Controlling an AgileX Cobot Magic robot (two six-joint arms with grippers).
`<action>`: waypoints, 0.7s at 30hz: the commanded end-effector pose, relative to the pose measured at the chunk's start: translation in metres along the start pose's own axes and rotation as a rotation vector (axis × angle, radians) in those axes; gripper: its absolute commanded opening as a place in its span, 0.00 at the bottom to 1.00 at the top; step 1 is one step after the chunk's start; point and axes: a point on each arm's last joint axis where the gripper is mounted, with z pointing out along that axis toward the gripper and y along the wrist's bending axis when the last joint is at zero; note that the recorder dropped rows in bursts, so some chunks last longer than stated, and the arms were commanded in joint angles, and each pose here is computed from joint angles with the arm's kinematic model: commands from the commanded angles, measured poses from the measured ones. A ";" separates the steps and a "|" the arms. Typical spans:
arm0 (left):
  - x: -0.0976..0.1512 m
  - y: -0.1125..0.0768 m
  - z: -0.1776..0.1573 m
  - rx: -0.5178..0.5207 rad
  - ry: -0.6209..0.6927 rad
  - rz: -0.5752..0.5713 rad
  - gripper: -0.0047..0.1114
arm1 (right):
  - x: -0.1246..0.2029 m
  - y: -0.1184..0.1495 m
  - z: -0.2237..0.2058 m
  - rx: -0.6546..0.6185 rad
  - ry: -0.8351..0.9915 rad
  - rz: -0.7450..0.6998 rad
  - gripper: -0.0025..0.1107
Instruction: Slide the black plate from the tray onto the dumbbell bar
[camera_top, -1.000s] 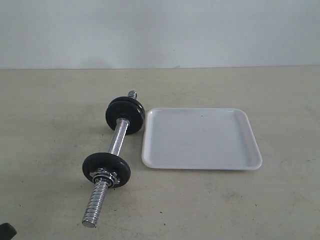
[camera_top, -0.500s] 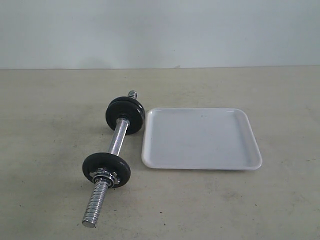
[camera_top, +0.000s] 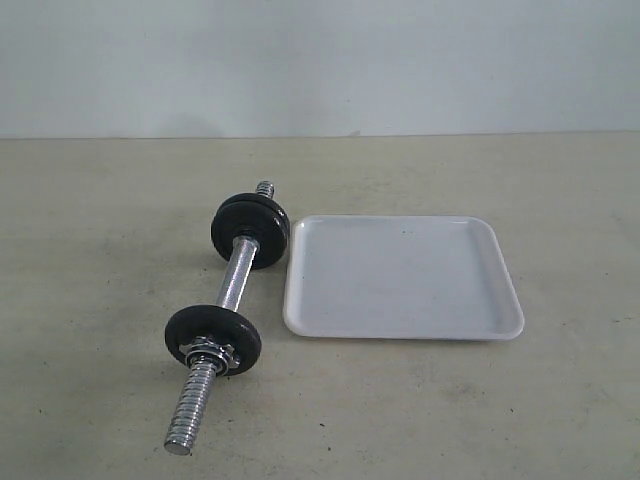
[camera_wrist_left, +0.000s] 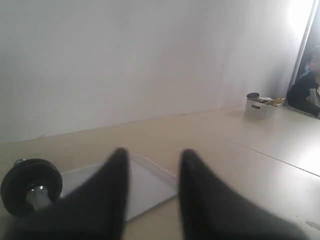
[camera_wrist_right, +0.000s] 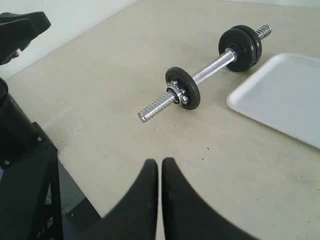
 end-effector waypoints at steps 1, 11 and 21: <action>0.001 0.001 0.000 -0.015 -0.001 -0.007 0.08 | 0.001 -0.001 0.000 0.004 -0.005 0.002 0.02; 0.001 0.010 -0.001 -0.107 0.000 -0.004 0.08 | 0.001 -0.001 0.000 0.004 -0.005 0.002 0.02; 0.001 0.010 -0.001 -0.114 0.000 -0.004 0.08 | 0.001 -0.001 0.000 0.005 -0.004 0.001 0.05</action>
